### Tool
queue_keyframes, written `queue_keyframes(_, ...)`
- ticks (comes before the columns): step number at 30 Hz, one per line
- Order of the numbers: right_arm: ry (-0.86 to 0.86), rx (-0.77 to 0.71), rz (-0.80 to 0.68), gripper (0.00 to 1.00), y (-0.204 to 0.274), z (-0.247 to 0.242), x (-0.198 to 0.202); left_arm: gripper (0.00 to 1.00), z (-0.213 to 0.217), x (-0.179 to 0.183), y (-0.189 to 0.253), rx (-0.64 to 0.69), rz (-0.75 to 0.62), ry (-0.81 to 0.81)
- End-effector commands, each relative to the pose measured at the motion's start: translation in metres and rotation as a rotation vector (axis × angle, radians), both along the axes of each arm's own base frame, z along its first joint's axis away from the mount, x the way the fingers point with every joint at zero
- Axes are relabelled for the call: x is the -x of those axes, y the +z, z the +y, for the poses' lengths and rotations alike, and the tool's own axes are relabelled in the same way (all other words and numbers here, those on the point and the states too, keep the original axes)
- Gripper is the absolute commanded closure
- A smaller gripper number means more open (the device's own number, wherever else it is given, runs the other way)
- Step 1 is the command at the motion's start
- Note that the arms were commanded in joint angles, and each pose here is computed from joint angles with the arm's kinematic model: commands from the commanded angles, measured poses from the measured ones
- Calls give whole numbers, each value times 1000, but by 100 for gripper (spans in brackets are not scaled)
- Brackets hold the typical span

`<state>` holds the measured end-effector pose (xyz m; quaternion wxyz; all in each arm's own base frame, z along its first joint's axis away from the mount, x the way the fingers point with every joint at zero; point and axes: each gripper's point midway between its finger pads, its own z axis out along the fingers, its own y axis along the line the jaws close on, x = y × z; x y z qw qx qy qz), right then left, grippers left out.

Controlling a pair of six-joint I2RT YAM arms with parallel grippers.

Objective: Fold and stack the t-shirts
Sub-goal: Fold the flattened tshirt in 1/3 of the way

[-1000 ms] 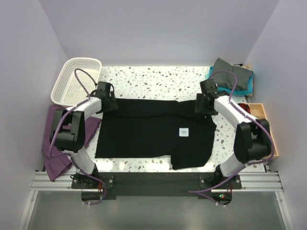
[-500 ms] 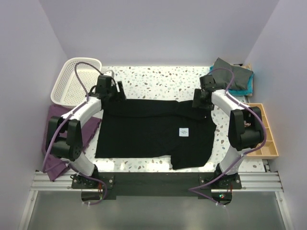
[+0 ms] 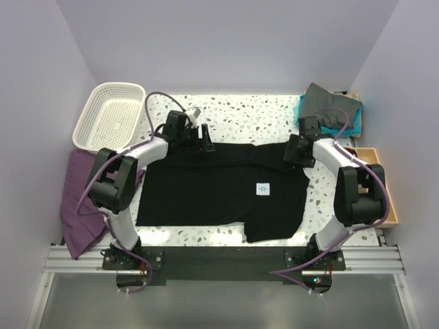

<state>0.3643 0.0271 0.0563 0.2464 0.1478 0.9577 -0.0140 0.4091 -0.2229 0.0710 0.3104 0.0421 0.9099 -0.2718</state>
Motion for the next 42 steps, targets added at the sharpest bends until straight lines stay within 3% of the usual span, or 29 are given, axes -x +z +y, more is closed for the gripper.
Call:
queue_keyframes(1, -57, -94, -70, 36, 9, -7, -5, 23, -48, -19, 51, 192, -134, -148)
queue_keyframes(12, -46, -249, -140, 37, 11, -3, -18, 26, -140, -7, 61, 397, -113, -385)
queue_keyframes(20, -21, -303, -157, 40, 10, 2, -21, 28, -198, -4, 16, 233, -96, -402)
queue_keyframes(33, 1, -355, -154, 48, 7, 7, -29, 31, -217, -21, 1, 166, -134, -373)
queue_keyframes(42, 17, -379, -152, 64, 6, 11, -30, 52, -231, -19, -7, 153, -117, -397)
